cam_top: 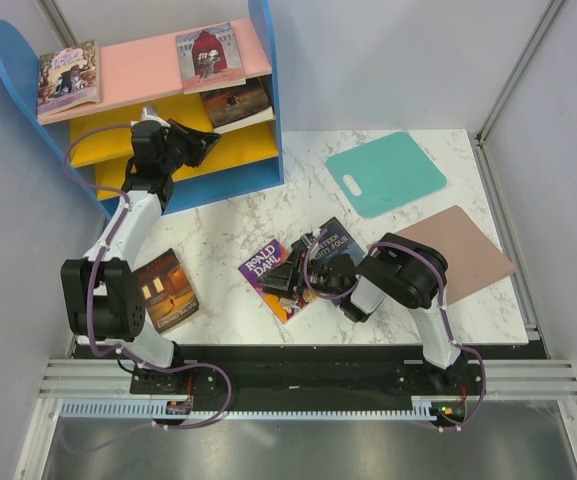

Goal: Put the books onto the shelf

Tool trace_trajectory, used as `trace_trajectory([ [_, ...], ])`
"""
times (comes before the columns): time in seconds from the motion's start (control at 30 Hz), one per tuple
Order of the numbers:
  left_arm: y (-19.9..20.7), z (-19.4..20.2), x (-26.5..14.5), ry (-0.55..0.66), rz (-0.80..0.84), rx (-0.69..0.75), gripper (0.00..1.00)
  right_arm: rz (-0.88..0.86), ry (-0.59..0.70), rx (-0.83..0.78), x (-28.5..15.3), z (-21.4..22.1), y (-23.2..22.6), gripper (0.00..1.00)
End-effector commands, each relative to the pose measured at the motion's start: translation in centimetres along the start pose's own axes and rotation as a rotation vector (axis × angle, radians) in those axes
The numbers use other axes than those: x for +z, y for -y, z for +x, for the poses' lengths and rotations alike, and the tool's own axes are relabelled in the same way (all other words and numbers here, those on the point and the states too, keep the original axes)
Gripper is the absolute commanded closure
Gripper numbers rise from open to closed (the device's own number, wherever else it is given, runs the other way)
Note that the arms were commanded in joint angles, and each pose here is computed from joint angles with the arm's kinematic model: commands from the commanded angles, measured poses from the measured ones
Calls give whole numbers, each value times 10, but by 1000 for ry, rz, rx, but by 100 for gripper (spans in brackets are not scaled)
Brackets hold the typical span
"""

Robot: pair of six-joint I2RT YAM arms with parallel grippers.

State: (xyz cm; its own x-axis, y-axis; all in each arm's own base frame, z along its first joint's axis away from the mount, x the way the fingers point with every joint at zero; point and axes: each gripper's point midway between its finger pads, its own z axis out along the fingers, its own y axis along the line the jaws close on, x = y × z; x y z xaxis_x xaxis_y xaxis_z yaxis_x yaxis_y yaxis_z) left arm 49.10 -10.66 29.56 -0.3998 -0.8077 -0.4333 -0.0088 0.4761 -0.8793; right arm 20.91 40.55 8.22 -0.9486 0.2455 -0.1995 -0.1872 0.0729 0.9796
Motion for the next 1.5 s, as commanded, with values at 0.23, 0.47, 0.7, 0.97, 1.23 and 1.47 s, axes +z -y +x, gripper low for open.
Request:
trace_trajectory([
  [0.23, 19, -24, -8, 59, 55, 78, 98, -102, 11, -93, -8, 5, -9, 2],
  [0.47, 5, -18, -11, 59, 52, 73, 98, -104, 8, -90, -8, 5, -9, 2],
  [0.7, -16, 16, -40, -15, 32, 79, 98, -97, 35, -114, -11, -1, -15, 2],
  [0.97, -69, 115, -93, -258, -35, 107, 72, 95, 88, -220, -21, -23, -6, 2],
  [1.23, -159, 229, -169, -496, -255, 15, 44, 480, 117, -376, -46, -48, 32, 2],
  [1.47, -195, 253, -208, -517, -361, -28, 39, 626, 110, -375, -56, -53, 56, 2],
])
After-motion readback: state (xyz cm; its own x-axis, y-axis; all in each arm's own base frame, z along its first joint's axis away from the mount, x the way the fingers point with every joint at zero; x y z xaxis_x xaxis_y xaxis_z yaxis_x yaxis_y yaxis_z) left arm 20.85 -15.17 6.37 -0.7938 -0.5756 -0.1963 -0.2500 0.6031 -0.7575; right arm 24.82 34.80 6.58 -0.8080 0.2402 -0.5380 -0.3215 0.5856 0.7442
